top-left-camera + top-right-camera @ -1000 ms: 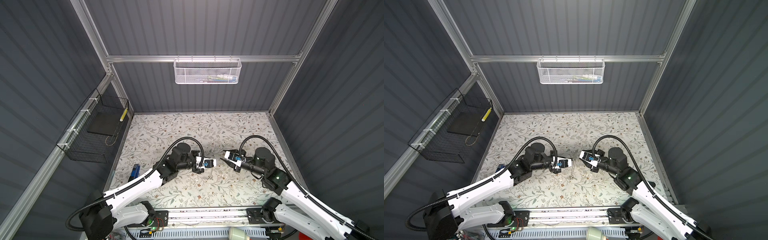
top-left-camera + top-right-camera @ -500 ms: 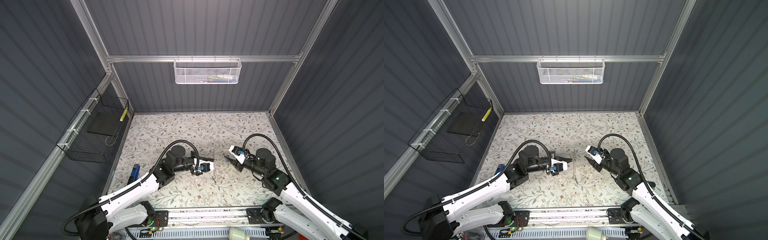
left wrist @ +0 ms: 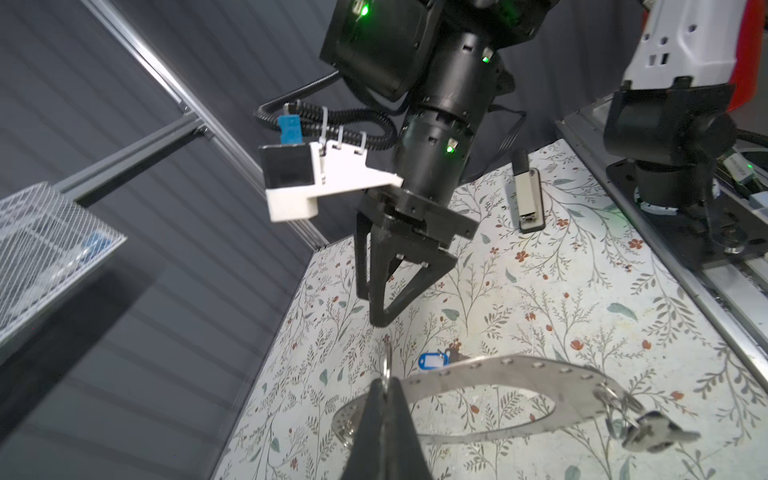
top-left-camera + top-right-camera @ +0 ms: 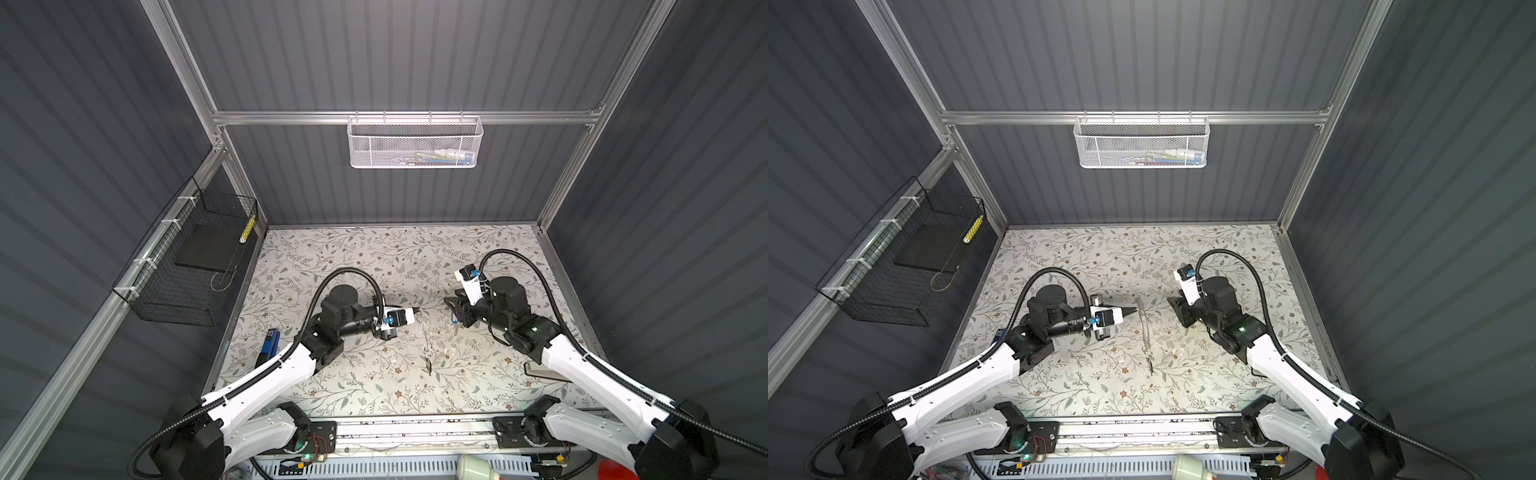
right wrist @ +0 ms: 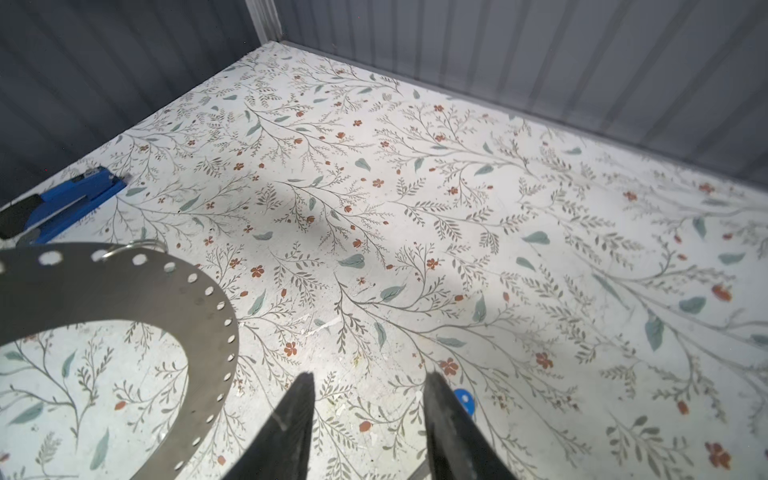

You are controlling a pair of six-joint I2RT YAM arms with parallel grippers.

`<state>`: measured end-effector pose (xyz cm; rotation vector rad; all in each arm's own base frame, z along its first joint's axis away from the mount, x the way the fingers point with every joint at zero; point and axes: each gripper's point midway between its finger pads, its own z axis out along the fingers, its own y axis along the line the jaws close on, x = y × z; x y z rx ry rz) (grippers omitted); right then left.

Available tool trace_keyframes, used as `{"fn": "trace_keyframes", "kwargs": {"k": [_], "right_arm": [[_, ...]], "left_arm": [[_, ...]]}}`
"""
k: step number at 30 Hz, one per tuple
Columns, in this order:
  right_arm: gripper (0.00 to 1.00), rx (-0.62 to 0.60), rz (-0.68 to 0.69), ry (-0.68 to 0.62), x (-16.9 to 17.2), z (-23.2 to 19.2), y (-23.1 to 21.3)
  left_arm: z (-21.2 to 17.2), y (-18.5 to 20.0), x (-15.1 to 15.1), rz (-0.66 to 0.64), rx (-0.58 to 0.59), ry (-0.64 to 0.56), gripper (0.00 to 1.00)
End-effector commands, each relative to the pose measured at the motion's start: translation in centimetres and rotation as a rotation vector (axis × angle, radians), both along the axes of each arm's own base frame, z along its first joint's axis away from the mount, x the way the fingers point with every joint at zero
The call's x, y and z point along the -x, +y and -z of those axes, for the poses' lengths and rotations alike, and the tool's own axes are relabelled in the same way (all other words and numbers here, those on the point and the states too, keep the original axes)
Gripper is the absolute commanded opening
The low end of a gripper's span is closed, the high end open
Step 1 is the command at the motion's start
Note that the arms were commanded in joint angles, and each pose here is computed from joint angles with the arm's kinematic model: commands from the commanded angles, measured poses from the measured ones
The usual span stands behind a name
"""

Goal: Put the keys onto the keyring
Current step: 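Move the right gripper away to the blue-tagged key on the table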

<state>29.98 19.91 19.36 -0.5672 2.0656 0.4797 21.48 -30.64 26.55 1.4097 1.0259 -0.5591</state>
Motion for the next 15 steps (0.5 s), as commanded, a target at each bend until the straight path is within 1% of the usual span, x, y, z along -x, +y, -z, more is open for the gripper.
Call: {"fn": "trace_keyframes", "kwargs": {"k": [1, 4, 7, 9, 11, 15], "right_arm": [[0.43, 0.0, 0.192, 0.213, -0.7, 3.1, -1.7], [0.42, 0.04, 0.317, 0.332, -0.8, 5.4, -3.3], [0.43, 0.054, 0.392, 0.404, -0.5, 7.1, -4.2], [0.43, 0.063, 0.43, 0.453, -0.2, 8.2, -4.8], [0.44, 0.06, 0.461, 0.504, 0.0, 9.3, -5.2], [0.5, 0.046, 0.465, 0.596, -0.1, 11.4, -5.1]], "left_arm": [[0.1, 0.0, 0.4, 0.061, 0.035, 0.087, 0.0], [1.1, 0.2, 0.1, 0.072, 0.028, 0.124, 0.0], [2.0, 0.7, -0.4, 0.076, 0.043, 0.165, 0.0], [2.7, 1.1, -0.8, 0.07, 0.048, 0.194, 0.0], [3.4, 1.3, -1.1, 0.056, 0.049, 0.196, 0.0], [4.4, 1.4, -1.6, 0.022, 0.061, 0.212, 0.0]]}}
